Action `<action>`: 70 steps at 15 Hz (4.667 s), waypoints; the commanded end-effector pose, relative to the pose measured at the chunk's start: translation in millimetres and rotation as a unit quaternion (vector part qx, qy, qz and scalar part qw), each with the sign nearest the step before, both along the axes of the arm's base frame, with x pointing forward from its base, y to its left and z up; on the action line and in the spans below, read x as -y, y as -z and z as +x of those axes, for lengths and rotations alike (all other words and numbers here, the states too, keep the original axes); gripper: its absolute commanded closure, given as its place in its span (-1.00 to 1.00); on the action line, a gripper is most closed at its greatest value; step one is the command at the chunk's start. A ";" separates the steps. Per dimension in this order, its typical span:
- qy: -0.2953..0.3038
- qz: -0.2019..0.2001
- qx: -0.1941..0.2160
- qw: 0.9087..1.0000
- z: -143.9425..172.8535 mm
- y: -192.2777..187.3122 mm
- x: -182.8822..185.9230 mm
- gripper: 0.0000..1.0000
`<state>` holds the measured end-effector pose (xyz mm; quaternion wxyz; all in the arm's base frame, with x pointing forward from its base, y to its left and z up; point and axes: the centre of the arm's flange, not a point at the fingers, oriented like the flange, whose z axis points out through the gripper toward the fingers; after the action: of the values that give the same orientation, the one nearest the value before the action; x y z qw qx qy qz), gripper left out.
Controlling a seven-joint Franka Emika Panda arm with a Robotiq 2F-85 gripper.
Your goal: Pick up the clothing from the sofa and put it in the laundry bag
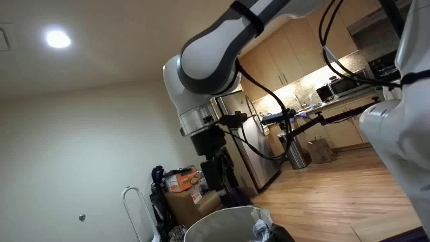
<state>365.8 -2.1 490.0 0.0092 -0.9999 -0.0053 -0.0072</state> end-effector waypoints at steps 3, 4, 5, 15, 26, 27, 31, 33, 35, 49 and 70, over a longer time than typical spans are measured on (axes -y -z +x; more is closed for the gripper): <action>0.000 0.000 0.000 1.000 0.0 0.0 0.0 -1.00; 0.000 0.000 0.000 1.000 0.0 0.0 0.0 -1.00; 0.000 0.000 0.000 1.000 0.0 0.0 0.0 -1.00; 0.071 -0.057 0.081 0.993 40.7 42.9 -129.3 -1.00; -0.006 -0.113 0.083 0.990 50.7 129.5 -234.0 -1.00; -0.044 -0.106 0.080 0.990 63.5 137.5 -236.1 -1.00; -0.133 -0.058 0.098 0.985 138.1 189.0 -243.8 -1.00; -0.167 -0.030 0.078 0.982 166.2 221.1 -240.0 -1.00; -0.206 -0.011 0.054 0.977 194.4 254.7 -241.0 -1.00; -0.395 -0.025 -0.021 0.918 296.2 342.9 -272.8 -1.00; -0.651 0.054 -0.120 0.748 310.7 573.2 -322.0 -1.00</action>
<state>640.5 303.2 -30.3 0.0593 -0.7685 -0.6292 0.0999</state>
